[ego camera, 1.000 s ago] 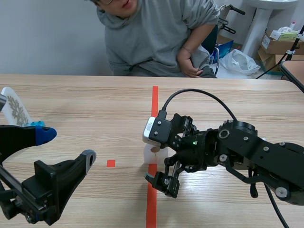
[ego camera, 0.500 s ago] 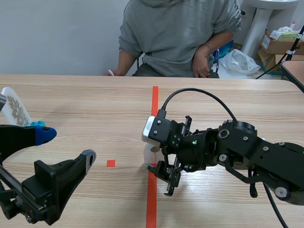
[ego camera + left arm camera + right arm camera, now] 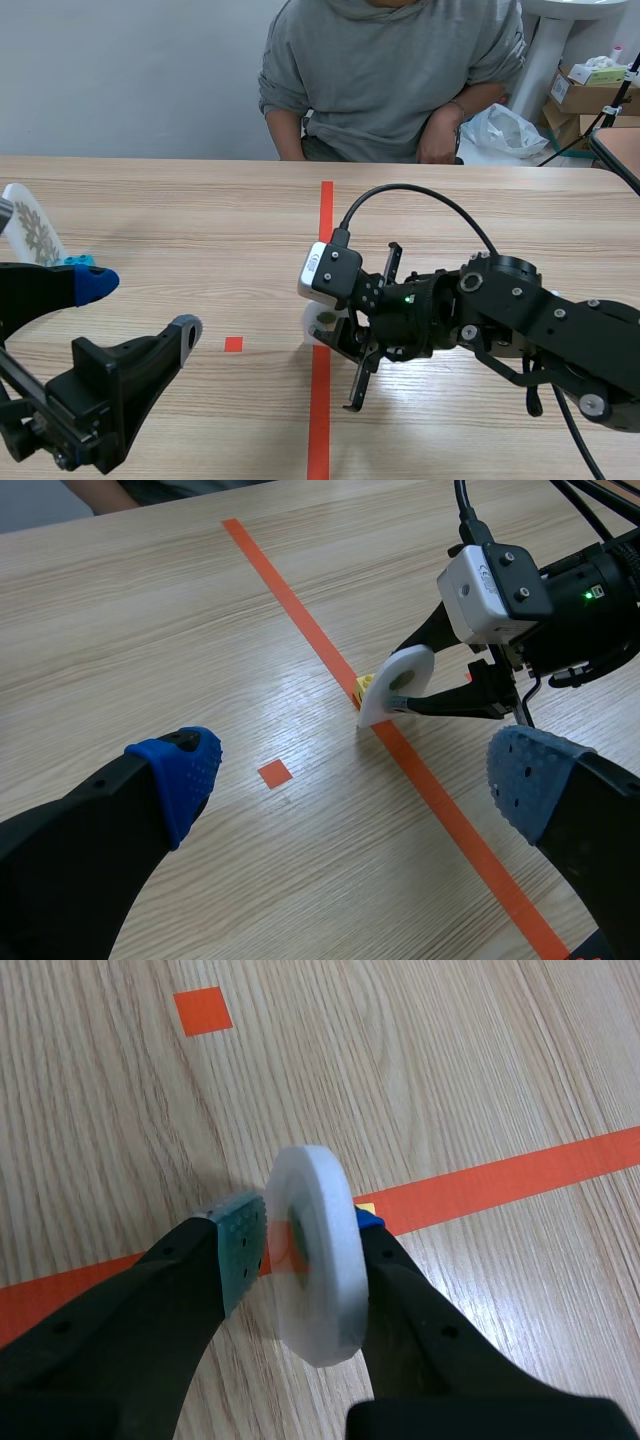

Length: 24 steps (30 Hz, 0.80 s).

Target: Do the leaf sorting experiment

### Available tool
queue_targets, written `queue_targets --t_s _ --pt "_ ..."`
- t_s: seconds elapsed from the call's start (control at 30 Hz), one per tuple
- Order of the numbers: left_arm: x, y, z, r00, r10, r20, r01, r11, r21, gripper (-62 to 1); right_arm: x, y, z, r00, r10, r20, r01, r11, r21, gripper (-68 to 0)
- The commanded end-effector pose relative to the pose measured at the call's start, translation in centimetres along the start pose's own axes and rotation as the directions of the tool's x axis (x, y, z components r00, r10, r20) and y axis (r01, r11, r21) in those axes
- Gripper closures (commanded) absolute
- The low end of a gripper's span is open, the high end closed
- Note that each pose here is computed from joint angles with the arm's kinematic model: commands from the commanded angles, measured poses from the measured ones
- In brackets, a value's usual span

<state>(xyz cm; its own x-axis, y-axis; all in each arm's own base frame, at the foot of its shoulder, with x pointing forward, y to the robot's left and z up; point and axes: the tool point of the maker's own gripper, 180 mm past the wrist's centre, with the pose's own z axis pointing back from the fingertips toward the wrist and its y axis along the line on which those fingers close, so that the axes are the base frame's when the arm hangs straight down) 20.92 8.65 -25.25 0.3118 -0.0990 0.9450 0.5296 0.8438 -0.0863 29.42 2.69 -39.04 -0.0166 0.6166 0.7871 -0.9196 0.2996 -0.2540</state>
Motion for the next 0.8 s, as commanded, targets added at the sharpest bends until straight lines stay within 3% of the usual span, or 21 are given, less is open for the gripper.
queue_targets --t_s 0.0,0.13,0.63,0.77 --pt "0.9 -0.4 0.1 0.999 0.004 0.035 -0.003 1.000 -0.005 -56.6 1.1 -1.3 0.1 0.999 0.014 0.030 -0.013 1.000 -0.025 -9.4" --pt "0.9 -0.4 0.1 0.999 0.004 0.035 -0.003 1.000 -0.005 -56.6 1.0 -1.3 0.1 0.999 0.014 0.029 -0.013 1.000 -0.025 -0.7" --pt "0.9 -0.4 0.1 0.999 0.004 0.035 -0.003 1.000 -0.005 -56.6 1.6 -1.4 0.2 0.999 0.005 0.053 -0.003 0.999 -0.032 -0.7" --pt "0.9 -0.4 0.1 0.999 0.004 0.034 -0.003 1.000 -0.005 -56.6 1.9 -2.5 0.9 0.995 -0.065 0.079 0.071 0.995 -0.075 -0.7"
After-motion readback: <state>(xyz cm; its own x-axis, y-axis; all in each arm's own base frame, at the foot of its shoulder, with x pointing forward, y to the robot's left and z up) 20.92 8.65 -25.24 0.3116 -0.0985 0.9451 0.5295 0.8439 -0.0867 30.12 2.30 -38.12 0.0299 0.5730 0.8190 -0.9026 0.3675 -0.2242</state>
